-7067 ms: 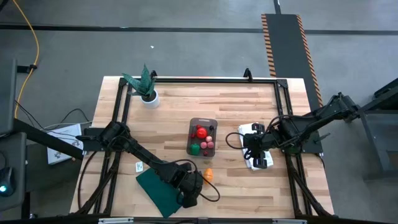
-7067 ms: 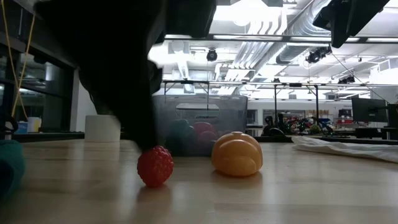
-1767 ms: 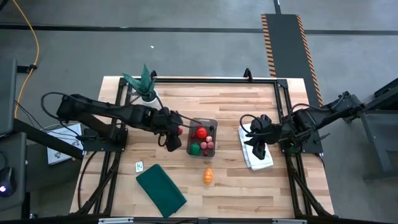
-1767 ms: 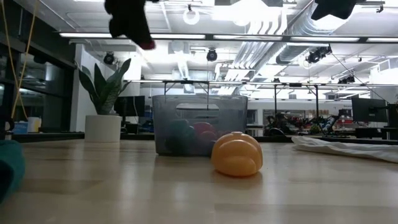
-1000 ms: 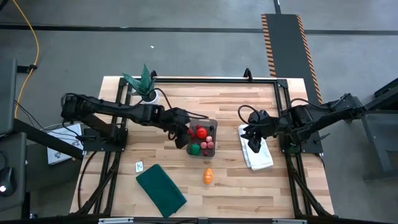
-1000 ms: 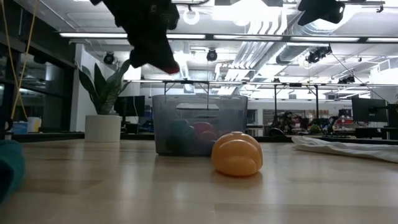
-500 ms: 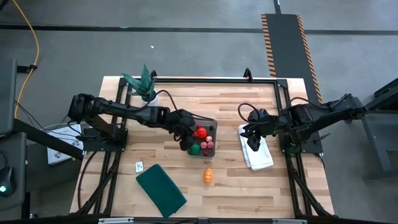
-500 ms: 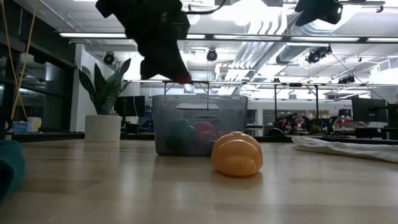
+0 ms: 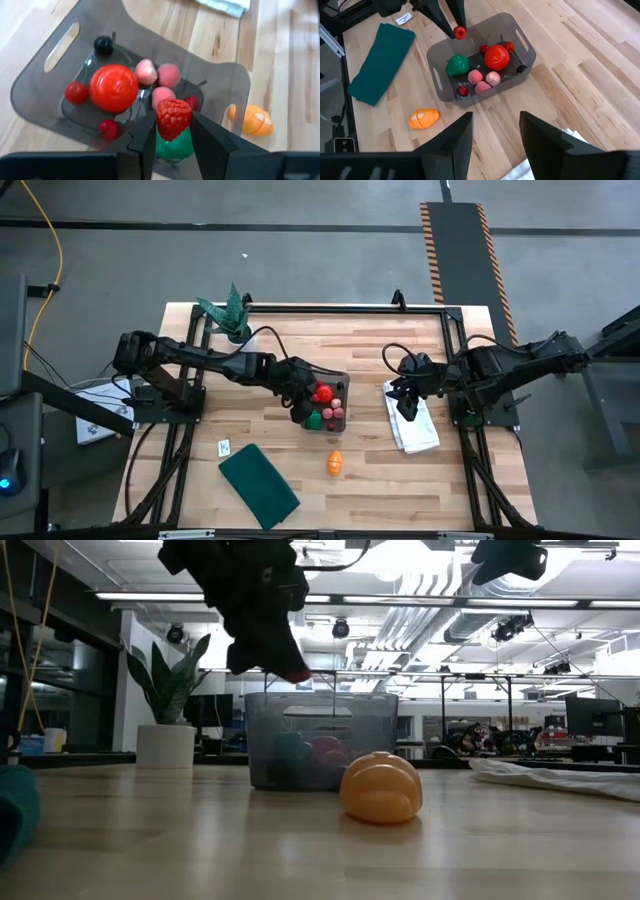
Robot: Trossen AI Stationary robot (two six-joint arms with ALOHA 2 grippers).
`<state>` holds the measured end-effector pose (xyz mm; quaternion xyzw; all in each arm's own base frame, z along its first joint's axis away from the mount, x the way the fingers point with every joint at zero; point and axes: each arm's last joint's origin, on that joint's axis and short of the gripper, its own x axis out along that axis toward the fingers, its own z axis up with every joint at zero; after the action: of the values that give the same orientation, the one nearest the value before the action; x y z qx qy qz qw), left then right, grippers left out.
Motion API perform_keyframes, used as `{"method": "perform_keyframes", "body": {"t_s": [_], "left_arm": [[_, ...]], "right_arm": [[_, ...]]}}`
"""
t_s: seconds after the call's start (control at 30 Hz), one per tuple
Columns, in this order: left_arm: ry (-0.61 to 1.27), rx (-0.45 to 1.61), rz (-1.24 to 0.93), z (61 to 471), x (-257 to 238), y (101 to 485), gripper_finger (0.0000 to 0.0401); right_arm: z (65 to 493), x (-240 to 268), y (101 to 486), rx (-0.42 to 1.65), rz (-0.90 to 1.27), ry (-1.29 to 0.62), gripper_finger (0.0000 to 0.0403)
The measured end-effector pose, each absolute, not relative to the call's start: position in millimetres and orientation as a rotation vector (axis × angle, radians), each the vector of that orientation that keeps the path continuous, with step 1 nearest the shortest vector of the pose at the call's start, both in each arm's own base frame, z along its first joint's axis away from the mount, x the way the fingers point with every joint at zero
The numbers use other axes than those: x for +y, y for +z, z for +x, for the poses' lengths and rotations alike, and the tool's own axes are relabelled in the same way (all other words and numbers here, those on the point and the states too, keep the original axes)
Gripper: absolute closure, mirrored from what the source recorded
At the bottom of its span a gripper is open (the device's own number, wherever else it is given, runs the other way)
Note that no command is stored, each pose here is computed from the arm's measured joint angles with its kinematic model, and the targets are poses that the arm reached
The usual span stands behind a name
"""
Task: Pick and placing Produce into tupperware
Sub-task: Put the red raspberry into the transparent black bin, then put the yellow squash into the transparent black bin
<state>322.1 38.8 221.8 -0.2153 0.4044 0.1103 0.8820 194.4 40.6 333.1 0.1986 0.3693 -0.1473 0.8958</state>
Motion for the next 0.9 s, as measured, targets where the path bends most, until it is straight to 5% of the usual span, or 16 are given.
{"method": "perform_keyframes", "body": {"t_s": [0.43, 0.9], "left_arm": [[0.245, 0.834, -0.469, 322.8, 39.1, 222.0, 0.0218], [0.020, 0.822, -0.542, 336.6, 34.2, 290.5, 0.0267]], "right_arm": [[194.4, 40.8, 333.0, 0.768, 0.410, -0.300, 0.0250], [217.0, 51.1, 331.7, 0.742, 0.445, -0.125, 0.0250]]}}
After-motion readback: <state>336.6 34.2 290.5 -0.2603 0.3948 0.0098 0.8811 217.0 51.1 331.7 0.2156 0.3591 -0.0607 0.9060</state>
